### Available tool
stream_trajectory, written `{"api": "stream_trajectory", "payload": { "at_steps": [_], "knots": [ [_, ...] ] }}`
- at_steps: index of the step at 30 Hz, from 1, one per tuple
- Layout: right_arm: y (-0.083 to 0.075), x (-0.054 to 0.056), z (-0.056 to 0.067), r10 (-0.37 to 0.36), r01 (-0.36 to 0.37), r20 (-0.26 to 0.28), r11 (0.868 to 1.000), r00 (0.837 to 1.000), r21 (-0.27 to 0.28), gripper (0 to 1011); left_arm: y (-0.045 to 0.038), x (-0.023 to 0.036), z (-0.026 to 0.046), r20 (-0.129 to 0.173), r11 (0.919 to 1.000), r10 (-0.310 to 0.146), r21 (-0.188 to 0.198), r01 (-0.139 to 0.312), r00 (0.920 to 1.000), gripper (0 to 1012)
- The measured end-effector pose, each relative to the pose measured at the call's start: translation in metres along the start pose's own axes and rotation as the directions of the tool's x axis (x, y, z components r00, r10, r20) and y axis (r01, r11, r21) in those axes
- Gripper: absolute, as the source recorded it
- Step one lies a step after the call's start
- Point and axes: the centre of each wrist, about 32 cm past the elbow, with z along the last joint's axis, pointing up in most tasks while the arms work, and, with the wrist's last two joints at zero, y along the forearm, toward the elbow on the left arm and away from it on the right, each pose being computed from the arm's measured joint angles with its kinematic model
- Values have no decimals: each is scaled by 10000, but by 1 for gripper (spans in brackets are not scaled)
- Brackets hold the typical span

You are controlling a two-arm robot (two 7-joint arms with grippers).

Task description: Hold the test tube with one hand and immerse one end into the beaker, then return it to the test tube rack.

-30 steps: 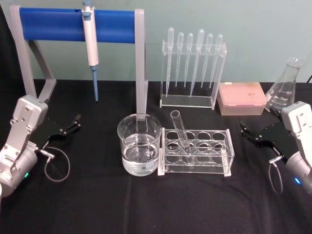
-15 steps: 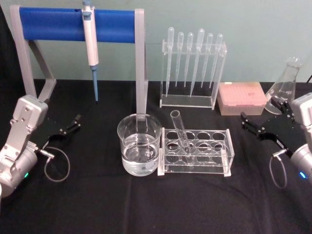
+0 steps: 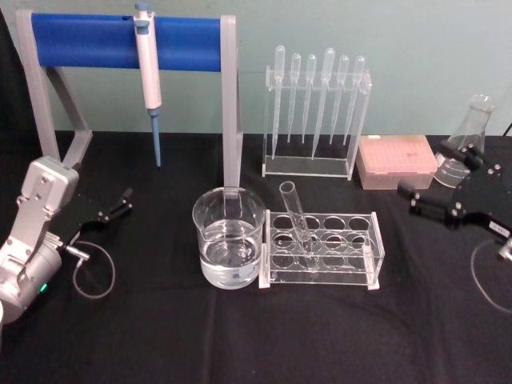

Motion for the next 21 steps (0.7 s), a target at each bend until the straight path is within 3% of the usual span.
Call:
{"api": "stream_trajectory", "payload": {
  "at_steps": [3,6,9,10,11,16,21],
  "knots": [
    [-39,61,101,1336,-1335,115,9910,9910,-66,1003,0,0,0,0,10000,0,0,0,10000,1000],
    [-25,87,157,2126,-2122,163,9770,9770,-205,1003,0,0,0,0,10000,0,-1,0,10000,1000],
    [19,106,211,2996,-2986,223,9536,9538,-396,1003,0,0,0,0,10000,0,-1,0,10000,1000],
    [54,109,235,3412,-3397,277,9393,9396,-482,1003,0,0,0,0,10000,0,-1,0,10000,1000],
    [54,109,235,3412,-3397,277,9393,9396,-482,1003,0,0,0,0,10000,0,0,0,10000,1000],
    [242,124,290,4539,-4496,241,8876,8907,-1004,1003,0,0,0,0,10000,0,0,0,10000,1000],
    [408,139,304,4976,-4954,-210,8576,8672,-1381,1003,0,0,0,0,10000,0,-1,0,10000,1000]
  ]
}}
